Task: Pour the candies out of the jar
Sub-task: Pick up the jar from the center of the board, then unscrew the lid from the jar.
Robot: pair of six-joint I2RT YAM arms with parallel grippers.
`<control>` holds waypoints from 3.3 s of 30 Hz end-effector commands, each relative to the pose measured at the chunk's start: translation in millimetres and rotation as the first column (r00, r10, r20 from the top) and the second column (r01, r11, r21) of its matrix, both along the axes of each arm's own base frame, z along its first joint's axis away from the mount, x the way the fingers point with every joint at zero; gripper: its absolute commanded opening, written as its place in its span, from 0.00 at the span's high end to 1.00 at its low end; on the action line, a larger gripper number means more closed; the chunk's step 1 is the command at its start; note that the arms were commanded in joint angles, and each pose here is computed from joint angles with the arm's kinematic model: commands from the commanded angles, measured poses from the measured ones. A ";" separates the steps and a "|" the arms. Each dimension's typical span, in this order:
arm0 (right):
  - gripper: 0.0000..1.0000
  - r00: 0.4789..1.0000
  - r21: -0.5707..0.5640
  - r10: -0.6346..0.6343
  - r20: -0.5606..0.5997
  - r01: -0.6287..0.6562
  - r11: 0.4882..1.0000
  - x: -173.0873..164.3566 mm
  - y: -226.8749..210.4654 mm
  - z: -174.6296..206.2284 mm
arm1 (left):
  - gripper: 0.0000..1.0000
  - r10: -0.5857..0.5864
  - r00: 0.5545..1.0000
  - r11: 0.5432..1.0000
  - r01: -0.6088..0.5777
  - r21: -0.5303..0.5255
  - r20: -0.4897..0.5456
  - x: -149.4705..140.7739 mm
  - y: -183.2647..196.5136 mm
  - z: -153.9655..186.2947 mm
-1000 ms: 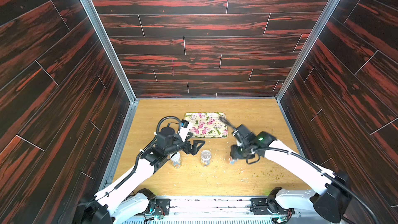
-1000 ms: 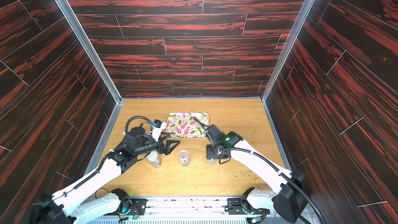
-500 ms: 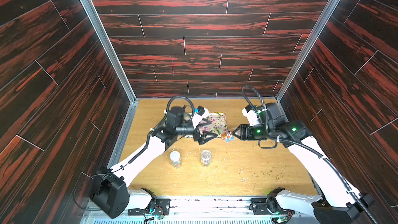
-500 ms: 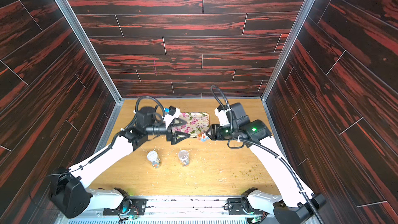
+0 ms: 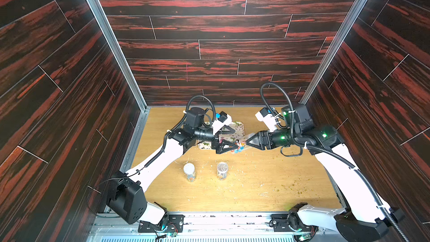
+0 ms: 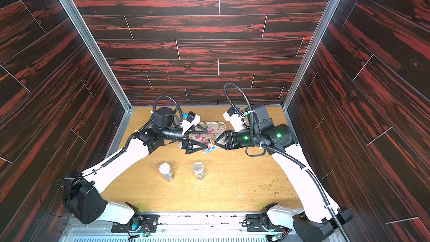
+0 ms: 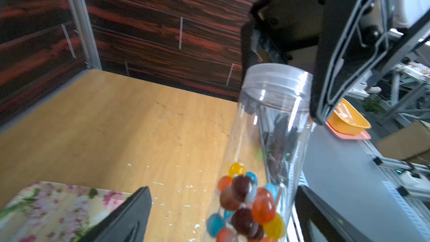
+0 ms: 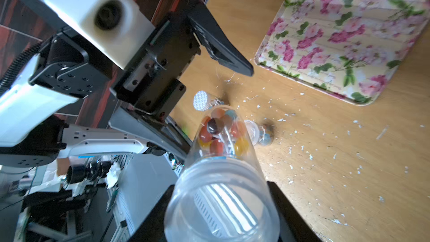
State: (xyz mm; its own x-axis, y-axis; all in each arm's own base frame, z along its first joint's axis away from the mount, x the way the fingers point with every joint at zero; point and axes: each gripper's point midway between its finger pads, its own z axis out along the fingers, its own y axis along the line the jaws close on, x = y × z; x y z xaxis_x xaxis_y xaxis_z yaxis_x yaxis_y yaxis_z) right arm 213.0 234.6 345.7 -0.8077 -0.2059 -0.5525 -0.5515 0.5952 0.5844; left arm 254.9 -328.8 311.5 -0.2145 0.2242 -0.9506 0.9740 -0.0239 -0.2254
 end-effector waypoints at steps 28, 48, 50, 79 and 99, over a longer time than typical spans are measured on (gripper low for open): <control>0.49 0.986 0.082 0.165 -0.020 -0.163 0.983 -14.7 18.4 -8.6 | 0.38 -0.140 0.990 0.990 0.141 0.018 -0.024 -48.2 -5.3 -4.9; 0.33 0.990 0.094 0.143 -0.004 -0.142 0.985 -2.6 23.7 -8.2 | 0.58 0.019 1.000 0.997 -0.020 -0.079 -0.024 -30.7 -11.5 3.6; 0.26 0.992 0.089 0.126 0.003 -0.126 0.988 -0.3 22.6 -7.8 | 0.59 0.047 0.999 0.996 -0.048 -0.073 -0.027 -27.3 -10.8 1.5; 0.17 0.949 0.274 -0.311 0.054 0.285 0.919 71.6 30.3 -0.5 | 0.59 0.445 0.891 0.894 -0.435 -0.107 0.094 15.9 7.8 -20.0; 0.25 0.934 0.182 -0.355 0.041 0.343 0.922 77.6 34.8 -34.2 | 0.59 0.513 0.845 0.858 -0.497 -0.132 0.149 23.2 9.6 -18.5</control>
State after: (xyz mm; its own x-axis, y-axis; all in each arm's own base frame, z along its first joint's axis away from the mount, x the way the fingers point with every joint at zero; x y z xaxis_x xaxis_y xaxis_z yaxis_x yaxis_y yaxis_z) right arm 290.2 266.4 318.9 -0.7566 0.1856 -0.6270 -0.3826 0.6520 0.6546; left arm 282.5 -321.4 269.6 -0.1744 0.0959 -0.9800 0.8737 0.4740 -0.1091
